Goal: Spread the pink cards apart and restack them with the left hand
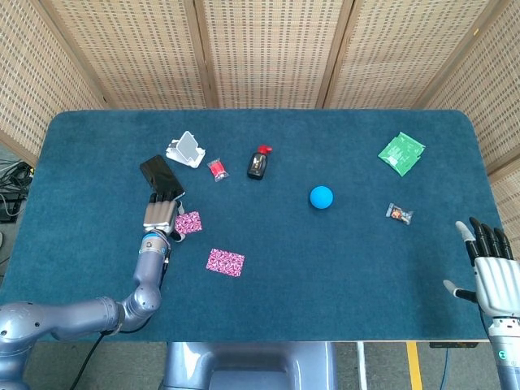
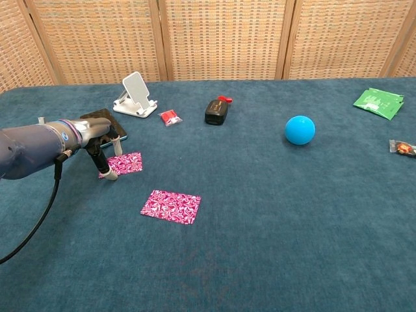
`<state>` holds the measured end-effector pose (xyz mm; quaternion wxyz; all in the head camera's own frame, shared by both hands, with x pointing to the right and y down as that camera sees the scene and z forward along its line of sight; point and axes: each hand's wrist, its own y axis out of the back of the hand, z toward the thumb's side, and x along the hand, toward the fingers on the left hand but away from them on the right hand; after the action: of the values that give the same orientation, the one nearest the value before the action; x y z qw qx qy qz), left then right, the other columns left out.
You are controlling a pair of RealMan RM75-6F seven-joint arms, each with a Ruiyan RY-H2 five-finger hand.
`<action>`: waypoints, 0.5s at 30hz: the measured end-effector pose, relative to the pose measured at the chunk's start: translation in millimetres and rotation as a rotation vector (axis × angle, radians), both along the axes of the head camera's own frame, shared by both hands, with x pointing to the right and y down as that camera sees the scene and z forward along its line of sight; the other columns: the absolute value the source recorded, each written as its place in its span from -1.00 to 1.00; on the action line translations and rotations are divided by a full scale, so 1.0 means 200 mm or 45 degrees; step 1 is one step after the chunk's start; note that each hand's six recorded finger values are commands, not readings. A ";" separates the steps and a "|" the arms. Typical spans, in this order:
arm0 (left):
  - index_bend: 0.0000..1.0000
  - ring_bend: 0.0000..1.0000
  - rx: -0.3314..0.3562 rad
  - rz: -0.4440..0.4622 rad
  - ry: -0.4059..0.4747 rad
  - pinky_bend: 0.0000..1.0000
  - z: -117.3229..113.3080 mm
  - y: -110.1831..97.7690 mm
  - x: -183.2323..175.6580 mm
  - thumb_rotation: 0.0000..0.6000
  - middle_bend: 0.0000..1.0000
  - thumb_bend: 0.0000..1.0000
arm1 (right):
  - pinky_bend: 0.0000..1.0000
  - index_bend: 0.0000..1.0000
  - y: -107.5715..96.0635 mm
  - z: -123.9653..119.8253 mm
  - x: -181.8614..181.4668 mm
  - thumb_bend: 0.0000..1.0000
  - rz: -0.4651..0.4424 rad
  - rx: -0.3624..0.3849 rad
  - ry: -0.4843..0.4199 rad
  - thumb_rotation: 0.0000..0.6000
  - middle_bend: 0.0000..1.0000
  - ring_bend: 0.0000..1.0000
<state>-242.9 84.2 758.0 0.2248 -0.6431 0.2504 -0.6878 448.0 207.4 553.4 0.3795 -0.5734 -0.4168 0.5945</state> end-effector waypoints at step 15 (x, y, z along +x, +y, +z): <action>0.22 -1.00 0.011 0.000 0.022 -1.00 -0.04 -0.02 0.01 1.00 -1.00 -0.44 | -1.00 -1.00 0.00 0.00 0.00 -1.00 -0.002 -0.006 0.000 1.00 -1.00 -1.00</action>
<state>-240.9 80.2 750.7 0.2255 -0.6482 0.2552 -0.6811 447.4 207.7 554.0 0.3787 -0.5746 -0.4150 0.5951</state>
